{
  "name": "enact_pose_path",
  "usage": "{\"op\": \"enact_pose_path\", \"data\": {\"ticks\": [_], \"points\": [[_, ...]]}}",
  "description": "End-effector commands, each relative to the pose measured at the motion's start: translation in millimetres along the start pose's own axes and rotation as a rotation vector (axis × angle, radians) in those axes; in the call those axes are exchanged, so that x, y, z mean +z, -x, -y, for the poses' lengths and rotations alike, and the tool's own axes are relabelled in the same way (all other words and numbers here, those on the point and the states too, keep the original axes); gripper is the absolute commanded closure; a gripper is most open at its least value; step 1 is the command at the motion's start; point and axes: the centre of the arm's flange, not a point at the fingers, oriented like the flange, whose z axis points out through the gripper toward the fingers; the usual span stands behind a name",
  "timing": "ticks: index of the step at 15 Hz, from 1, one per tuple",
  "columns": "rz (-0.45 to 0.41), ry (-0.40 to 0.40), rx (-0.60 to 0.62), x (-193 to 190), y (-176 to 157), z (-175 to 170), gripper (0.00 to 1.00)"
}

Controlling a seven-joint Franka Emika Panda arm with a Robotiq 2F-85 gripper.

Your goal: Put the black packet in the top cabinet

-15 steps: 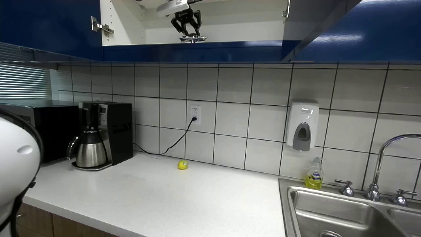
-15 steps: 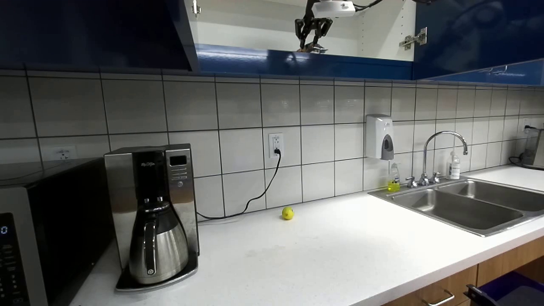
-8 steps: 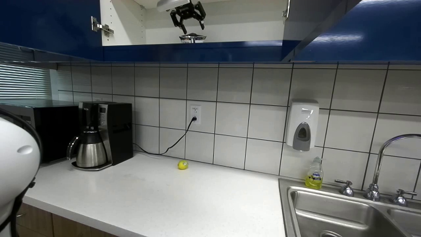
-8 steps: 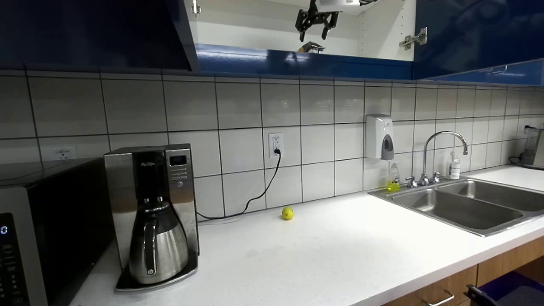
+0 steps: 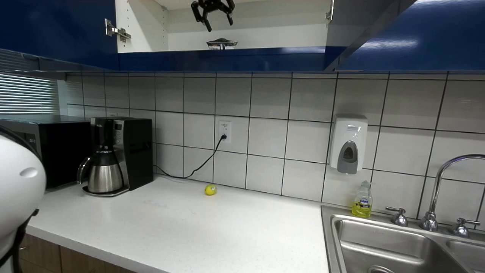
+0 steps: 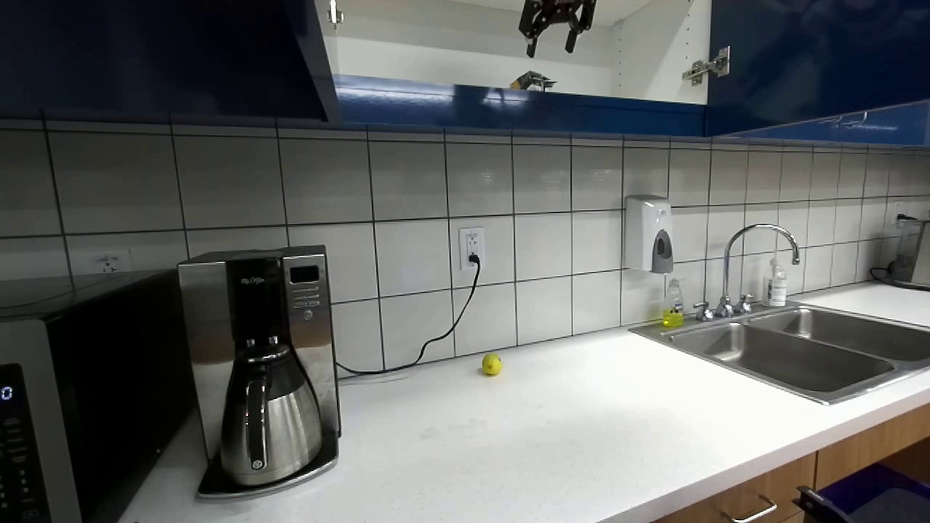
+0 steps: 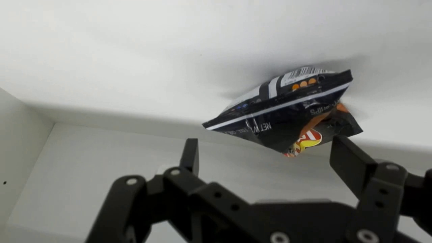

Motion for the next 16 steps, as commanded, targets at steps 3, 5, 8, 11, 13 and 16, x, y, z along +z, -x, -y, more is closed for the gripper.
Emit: {"op": "enact_pose_path", "data": {"ticks": [3, 5, 8, 11, 13, 16], "points": [[0.092, -0.053, -0.113, -46.0, 43.0, -7.6, 0.0], [0.117, -0.075, -0.141, -56.8, 56.9, -6.9, 0.0], [0.168, -0.124, -0.159, -68.6, 79.7, -2.8, 0.0], [0.229, -0.17, -0.129, -77.1, 109.0, 3.7, 0.0], [0.281, -0.175, -0.097, -79.9, 130.6, 7.7, 0.0], [0.371, -0.158, -0.071, -77.4, 164.4, 14.2, 0.0]]}}
